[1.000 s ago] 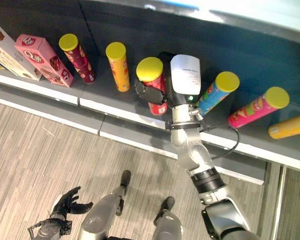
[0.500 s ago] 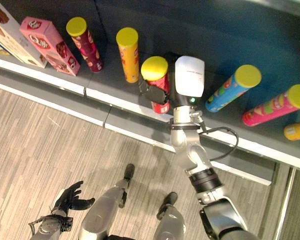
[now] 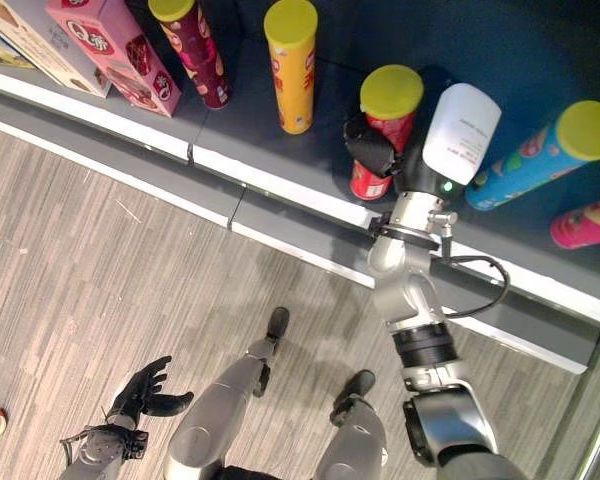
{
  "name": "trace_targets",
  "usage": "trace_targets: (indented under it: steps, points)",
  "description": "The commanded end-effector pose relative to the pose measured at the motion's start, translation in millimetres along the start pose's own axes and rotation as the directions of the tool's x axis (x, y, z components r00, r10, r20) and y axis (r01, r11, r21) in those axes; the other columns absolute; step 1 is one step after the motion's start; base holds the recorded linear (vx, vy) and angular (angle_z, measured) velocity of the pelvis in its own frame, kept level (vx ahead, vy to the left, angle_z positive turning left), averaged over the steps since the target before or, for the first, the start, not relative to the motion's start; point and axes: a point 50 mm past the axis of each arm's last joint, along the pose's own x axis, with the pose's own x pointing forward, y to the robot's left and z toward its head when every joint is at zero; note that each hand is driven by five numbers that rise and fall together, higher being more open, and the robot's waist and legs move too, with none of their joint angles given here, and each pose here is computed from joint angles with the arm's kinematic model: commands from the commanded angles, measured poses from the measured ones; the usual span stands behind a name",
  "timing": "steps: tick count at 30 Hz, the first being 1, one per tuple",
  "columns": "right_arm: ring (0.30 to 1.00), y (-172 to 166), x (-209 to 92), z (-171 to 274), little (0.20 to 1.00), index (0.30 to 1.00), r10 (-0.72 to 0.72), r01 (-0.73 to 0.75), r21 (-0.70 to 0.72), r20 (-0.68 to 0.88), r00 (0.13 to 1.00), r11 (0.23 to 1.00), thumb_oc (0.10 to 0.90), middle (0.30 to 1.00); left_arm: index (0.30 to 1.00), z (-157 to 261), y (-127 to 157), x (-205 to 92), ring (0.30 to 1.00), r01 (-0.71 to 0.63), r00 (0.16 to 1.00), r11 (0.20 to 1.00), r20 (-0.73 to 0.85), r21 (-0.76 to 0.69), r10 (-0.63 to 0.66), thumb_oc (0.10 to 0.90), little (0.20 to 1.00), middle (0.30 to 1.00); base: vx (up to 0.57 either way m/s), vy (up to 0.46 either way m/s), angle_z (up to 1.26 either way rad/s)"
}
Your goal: Put the goods on the table back onto the shelves and tidy them up.
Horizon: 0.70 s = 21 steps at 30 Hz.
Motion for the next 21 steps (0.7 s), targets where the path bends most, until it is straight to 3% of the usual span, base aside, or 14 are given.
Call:
trace_targets:
  steps: [1,21]
  points:
    - [0.3,-52.4,56.9,30.6,0.3,0.3,-0.355,0.347,0.08,0.121,0.927,0.934,0.4,0.3,0.9,11.7,16.4,-5.8,0.9,-0.015,0.996,0.996,0.088,0.085,0.008,0.8,0.9,0.9,0.0,0.0,0.0]
    - [0.3,-63.8,70.2,8.8,0.3,0.3,-0.428,0.428,0.023,0.037,0.903,0.904,0.4,0.3,0.9,28.1,13.3,-4.8,0.9,0.03,0.988,0.996,0.146,0.085,-0.042,0.8,0.9,0.9,0.02,-0.008,0.12]
